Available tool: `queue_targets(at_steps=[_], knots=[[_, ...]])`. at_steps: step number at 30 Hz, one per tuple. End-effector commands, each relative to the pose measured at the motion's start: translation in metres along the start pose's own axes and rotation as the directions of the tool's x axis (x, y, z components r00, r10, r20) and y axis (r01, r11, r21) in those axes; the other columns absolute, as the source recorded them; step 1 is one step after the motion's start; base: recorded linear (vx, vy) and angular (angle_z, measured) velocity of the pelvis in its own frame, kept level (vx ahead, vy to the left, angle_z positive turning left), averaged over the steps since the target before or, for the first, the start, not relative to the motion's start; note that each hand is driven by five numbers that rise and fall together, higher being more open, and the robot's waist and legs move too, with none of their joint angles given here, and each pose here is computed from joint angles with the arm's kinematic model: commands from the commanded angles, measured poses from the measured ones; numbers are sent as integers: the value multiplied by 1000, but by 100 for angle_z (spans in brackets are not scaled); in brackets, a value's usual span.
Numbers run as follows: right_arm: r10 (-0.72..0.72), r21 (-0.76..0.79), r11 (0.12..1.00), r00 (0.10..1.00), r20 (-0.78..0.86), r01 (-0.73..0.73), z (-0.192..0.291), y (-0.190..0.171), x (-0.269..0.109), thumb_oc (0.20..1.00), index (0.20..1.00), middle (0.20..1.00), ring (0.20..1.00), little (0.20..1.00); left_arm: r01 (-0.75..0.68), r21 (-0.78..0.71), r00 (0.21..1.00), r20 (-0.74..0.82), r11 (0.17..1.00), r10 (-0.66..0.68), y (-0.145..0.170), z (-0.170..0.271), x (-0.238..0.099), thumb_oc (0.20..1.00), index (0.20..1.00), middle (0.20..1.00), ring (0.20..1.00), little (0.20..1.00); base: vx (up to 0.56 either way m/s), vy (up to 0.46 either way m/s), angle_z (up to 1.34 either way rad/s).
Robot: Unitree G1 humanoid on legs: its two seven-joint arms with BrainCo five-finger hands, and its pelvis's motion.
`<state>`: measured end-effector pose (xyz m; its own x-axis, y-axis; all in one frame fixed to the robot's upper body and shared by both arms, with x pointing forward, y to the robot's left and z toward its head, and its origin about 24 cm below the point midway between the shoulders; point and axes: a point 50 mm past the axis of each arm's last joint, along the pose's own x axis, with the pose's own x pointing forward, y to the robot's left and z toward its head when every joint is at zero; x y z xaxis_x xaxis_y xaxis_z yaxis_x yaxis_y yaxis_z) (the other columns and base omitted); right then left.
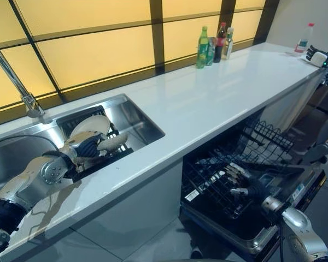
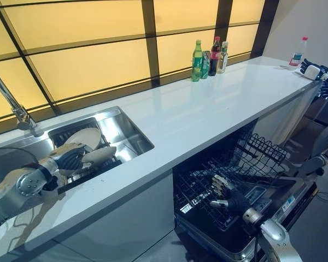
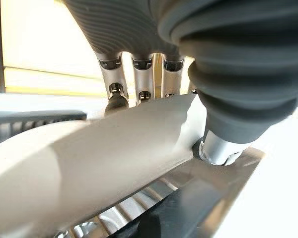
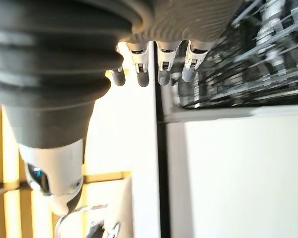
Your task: Pick up plates and place into dishwasher.
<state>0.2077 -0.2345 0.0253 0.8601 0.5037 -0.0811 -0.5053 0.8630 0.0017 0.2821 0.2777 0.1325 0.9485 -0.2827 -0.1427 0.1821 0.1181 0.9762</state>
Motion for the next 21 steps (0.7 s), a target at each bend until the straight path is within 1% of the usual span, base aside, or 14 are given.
queue_targets(at_steps=[1,9,13,16,19,21], knots=[[18,-77,997,976,215,-1,45,-5,17,1000,1000,1000,1000,1000,-163,53,986,36,985,162,48,4,-6,200,200,200,200,200,0,0,0],[27,-113,994,962,272,5,65,-9,19,1000,1000,1000,1000,1000,-164,87,985,73,983,158,51,12,-13,200,200,200,200,200,3,-11,6],[29,-141,990,951,307,15,77,-10,20,1000,1000,1000,1000,1000,-204,133,976,106,970,191,59,17,-16,200,200,200,200,200,0,-6,2],[53,-198,980,925,375,25,96,-11,18,1000,1000,1000,1000,1000,-267,145,958,149,953,246,71,23,-21,200,200,200,200,200,0,0,0],[85,-258,965,891,446,37,118,-9,17,1000,1000,1000,1000,1000,-311,159,942,185,937,281,76,27,-25,200,200,200,200,200,0,0,0],[115,-328,942,858,501,65,139,-8,15,1000,1000,1000,1000,1000,-339,172,929,217,925,300,80,33,-27,200,200,200,200,200,0,0,0]])
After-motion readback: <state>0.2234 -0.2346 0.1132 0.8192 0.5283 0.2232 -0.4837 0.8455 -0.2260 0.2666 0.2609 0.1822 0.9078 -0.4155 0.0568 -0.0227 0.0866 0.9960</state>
